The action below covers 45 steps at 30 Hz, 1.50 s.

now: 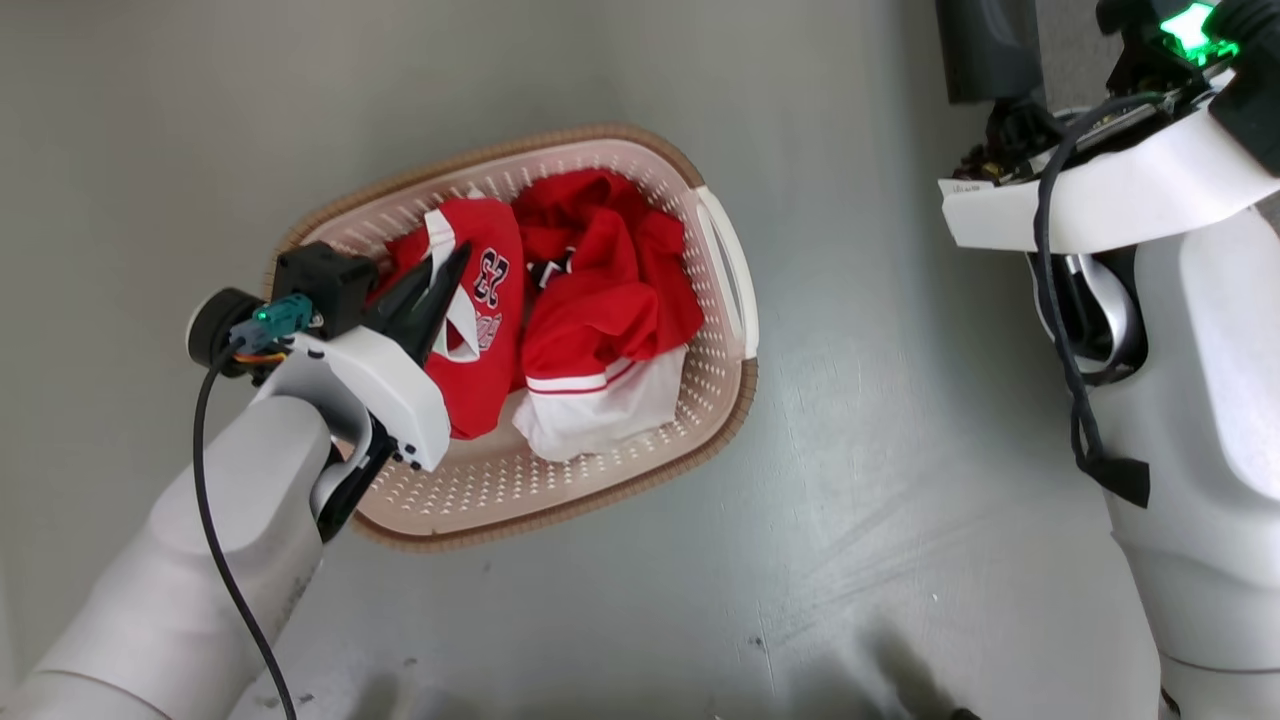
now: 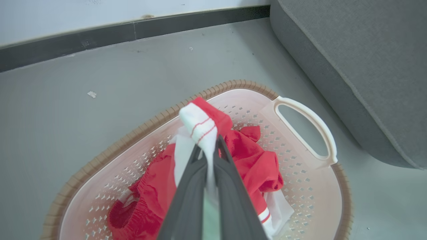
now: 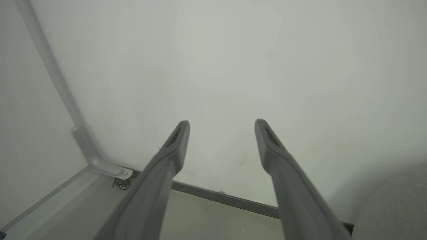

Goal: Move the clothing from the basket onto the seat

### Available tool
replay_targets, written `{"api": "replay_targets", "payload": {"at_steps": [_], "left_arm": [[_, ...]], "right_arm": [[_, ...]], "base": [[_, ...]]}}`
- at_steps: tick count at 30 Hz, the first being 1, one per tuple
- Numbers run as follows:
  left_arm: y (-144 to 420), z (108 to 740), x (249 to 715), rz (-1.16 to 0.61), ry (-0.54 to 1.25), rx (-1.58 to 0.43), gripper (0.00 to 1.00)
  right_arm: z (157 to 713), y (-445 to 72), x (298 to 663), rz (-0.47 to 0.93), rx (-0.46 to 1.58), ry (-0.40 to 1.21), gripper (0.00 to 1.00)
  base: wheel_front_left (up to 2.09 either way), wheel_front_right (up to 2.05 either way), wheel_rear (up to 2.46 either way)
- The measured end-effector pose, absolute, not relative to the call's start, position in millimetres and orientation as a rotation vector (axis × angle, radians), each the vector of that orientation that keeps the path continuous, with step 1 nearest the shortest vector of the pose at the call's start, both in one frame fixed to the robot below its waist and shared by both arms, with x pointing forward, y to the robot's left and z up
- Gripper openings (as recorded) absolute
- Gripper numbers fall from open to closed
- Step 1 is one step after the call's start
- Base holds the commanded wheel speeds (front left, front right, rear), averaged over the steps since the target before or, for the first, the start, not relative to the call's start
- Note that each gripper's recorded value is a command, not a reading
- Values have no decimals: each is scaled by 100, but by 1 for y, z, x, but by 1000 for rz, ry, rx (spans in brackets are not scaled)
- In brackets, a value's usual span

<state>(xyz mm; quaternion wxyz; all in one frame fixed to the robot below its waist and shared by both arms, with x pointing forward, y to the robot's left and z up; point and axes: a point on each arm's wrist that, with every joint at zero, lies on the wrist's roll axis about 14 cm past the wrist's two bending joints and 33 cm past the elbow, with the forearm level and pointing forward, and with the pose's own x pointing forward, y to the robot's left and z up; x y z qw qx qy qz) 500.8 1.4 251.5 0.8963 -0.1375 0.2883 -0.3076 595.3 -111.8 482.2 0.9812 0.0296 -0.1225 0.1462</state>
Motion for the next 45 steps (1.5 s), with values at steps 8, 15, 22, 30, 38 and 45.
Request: {"api": "replay_targets", "payload": {"at_steps": [8, 15, 22, 30, 38, 45], "left_arm": [[15, 292, 509, -573, 518, -340, 0], [28, 326, 509, -529, 447, -365, 0], [34, 362, 502, -513, 373, -386, 0], [43, 403, 495, -490, 275, -404, 0], [57, 432, 481, -446, 209, -427, 0], [76, 460, 475, -390, 134, -449, 0]], "right_arm": [[492, -112, 582, 284, 61, -233, 100], [509, -114, 571, 274, 64, -243, 100], [520, -111, 555, 278, 60, -241, 100], [544, -109, 539, 280, 62, -272, 100], [556, -110, 520, 275, 62, -275, 100], [568, -110, 502, 274, 62, -288, 100]], "base": [[0, 0, 0], [0, 0, 0], [0, 0, 0], [0, 0, 0], [0, 0, 0], [0, 0, 0]]}}
